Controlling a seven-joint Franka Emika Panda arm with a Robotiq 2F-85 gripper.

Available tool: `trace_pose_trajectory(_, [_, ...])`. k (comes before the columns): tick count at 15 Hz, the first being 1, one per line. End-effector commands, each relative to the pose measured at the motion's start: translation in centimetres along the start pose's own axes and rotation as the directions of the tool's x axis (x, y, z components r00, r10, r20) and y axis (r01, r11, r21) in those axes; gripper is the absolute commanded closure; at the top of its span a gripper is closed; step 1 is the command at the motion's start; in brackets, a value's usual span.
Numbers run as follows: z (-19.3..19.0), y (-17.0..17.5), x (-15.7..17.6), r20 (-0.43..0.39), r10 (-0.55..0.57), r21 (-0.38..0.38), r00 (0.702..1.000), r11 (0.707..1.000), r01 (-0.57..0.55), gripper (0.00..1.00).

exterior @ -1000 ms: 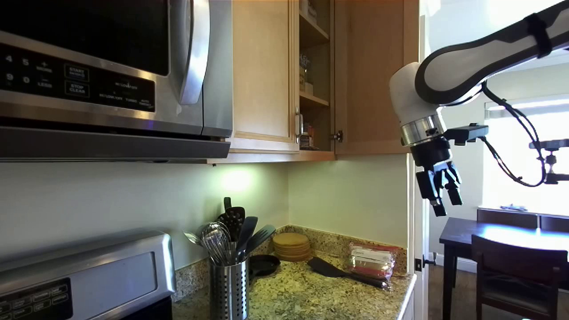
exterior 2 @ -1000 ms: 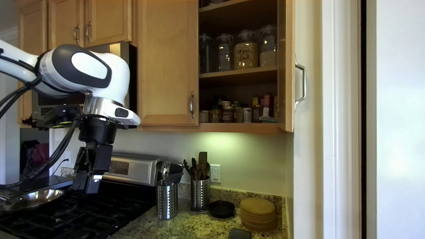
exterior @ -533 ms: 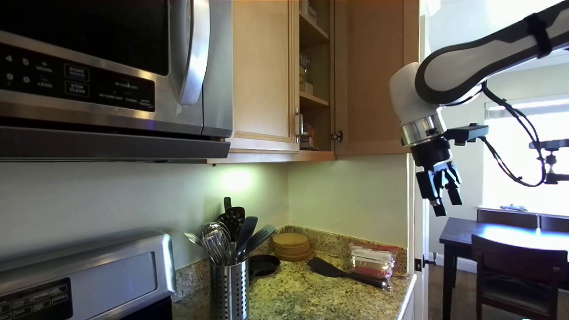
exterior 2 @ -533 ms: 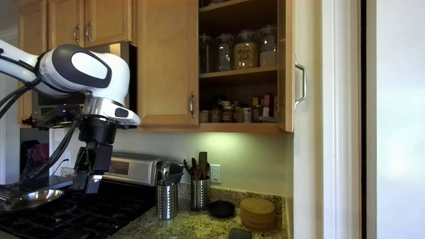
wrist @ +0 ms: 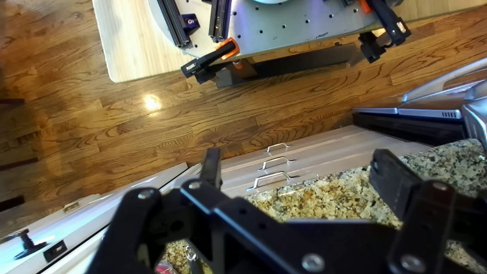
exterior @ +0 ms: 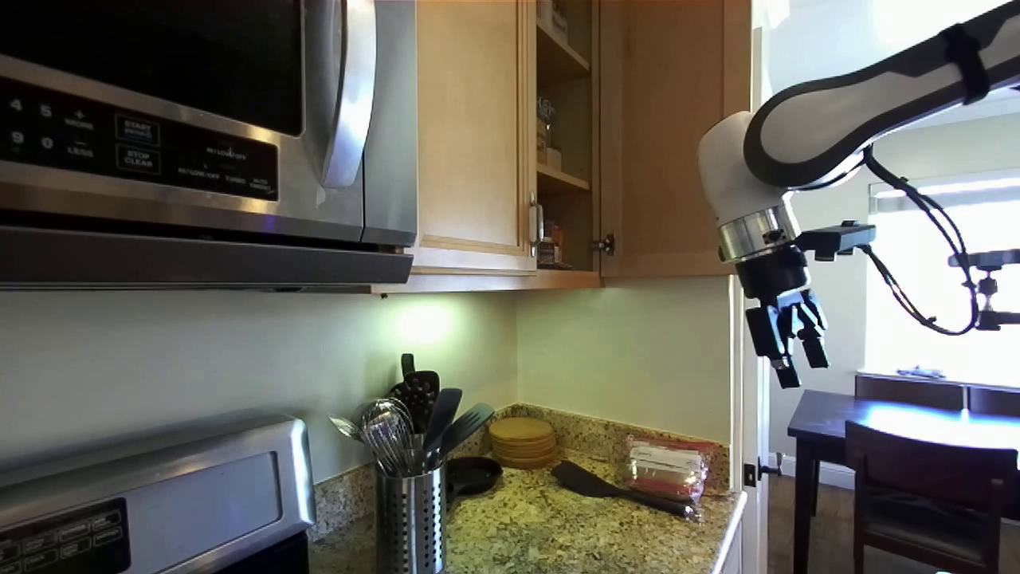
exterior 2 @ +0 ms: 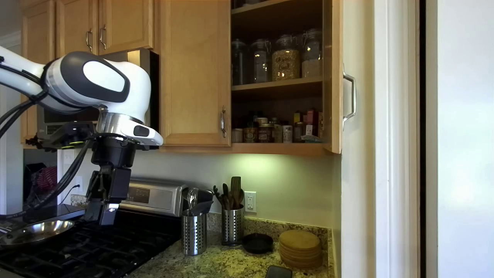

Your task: Close the open upper cabinet door

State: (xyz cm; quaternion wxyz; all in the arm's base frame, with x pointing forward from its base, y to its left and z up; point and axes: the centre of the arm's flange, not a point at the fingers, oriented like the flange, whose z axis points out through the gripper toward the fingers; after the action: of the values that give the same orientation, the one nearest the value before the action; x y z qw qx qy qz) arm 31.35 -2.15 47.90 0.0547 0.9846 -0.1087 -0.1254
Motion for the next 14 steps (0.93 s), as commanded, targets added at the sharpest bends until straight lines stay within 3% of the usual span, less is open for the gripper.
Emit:
trace_pose_trajectory(1, [0.0, 0.0, 0.0, 0.0, 0.0, 0.0, 1.0, 1.0, 0.0, 0.0])
trace_pose_trajectory(5, [0.0, -0.4, 0.2, -0.005, 0.009, -0.004, 1.0, 1.0, -0.009, 0.0])
trace_pose_trajectory(8, [-0.8, -0.3, 1.5, -0.073, 0.099, 0.027, 0.992, 0.995, -0.097, 0.0])
trace_pose_trajectory(9, [-1.4, -0.2, 1.9, -0.052, 0.094, 0.033, 0.994, 0.995, -0.092, 0.0])
trace_pose_trajectory(10, [-1.9, 0.1, 2.3, -0.118, 0.169, 0.023, 0.978, 0.986, -0.168, 0.0])
trace_pose_trajectory(11, [-2.6, 0.8, 2.6, -0.119, 0.178, 0.029, 0.977, 0.984, -0.175, 0.0])
trace_pose_trajectory(14, [-4.4, 2.7, 3.5, -0.201, 0.31, 0.063, 0.929, 0.951, -0.303, 0.0])
